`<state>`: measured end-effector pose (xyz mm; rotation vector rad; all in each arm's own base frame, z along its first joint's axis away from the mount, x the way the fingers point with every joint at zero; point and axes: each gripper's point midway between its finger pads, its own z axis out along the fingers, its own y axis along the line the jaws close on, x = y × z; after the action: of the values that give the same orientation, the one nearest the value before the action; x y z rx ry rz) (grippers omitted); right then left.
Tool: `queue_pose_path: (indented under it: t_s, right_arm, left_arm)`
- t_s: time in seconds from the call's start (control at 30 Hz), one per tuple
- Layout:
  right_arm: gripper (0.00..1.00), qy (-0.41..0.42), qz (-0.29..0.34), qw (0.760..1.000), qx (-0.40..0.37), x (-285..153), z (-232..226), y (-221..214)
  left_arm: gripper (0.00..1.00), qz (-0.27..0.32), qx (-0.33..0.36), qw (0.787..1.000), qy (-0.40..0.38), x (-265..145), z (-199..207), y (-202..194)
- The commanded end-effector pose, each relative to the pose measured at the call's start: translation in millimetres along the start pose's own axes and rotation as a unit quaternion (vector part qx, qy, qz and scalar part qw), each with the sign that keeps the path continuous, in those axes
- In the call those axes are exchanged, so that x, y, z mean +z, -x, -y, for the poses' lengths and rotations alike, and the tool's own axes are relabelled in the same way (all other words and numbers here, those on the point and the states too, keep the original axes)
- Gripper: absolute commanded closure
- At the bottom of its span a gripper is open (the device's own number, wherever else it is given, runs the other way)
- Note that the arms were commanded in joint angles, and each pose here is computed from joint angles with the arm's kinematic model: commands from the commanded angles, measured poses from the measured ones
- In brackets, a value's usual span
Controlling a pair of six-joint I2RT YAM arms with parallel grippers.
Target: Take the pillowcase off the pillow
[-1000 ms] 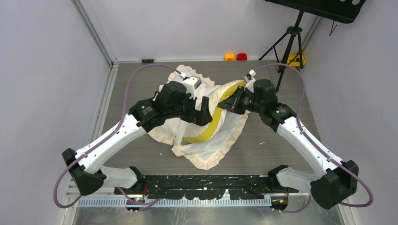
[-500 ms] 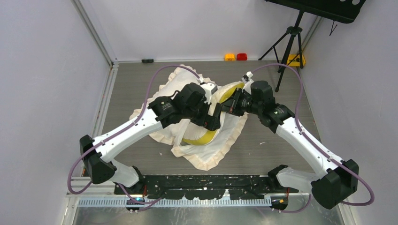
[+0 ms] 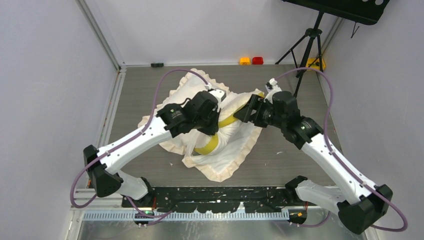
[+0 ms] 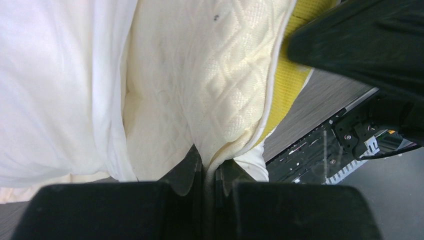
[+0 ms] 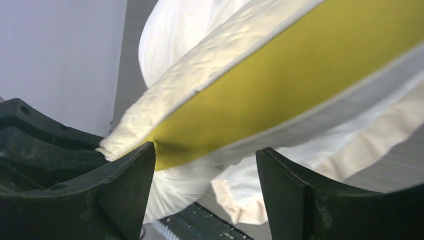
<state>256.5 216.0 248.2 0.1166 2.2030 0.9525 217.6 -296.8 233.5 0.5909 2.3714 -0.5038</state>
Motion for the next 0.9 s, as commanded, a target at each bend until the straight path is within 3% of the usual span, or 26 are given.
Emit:
queue_pose_path:
  t_s: [0.0, 0.33, 0.6, 0.73, 0.87]
  right_arm:
    - [0.18, -0.061, 0.125, 0.989, -0.055, -35, 15, 45]
    - [0.14, -0.121, 0.19, 0.973, -0.047, -63, 47, 48]
    - [0.13, -0.148, 0.217, 0.964, -0.029, -62, 73, 42]
    - [0.12, -0.129, 0.193, 0.972, -0.038, -43, 69, 37]
    - [0.05, -0.054, 0.163, 0.983, -0.057, -20, 42, 36]
  left_arm:
    - [1.0, 0.046, -0.015, 0.998, 0.039, -42, -34, 12]
    - [1.0, 0.092, -0.026, 0.994, 0.045, -84, -55, 24]
    - [1.0, 0.134, -0.039, 0.989, 0.05, -120, -63, 48]
    - [1.0, 0.175, -0.041, 0.983, 0.046, -148, -63, 60]
    - [1.0, 0.214, -0.04, 0.975, 0.04, -175, -63, 68]
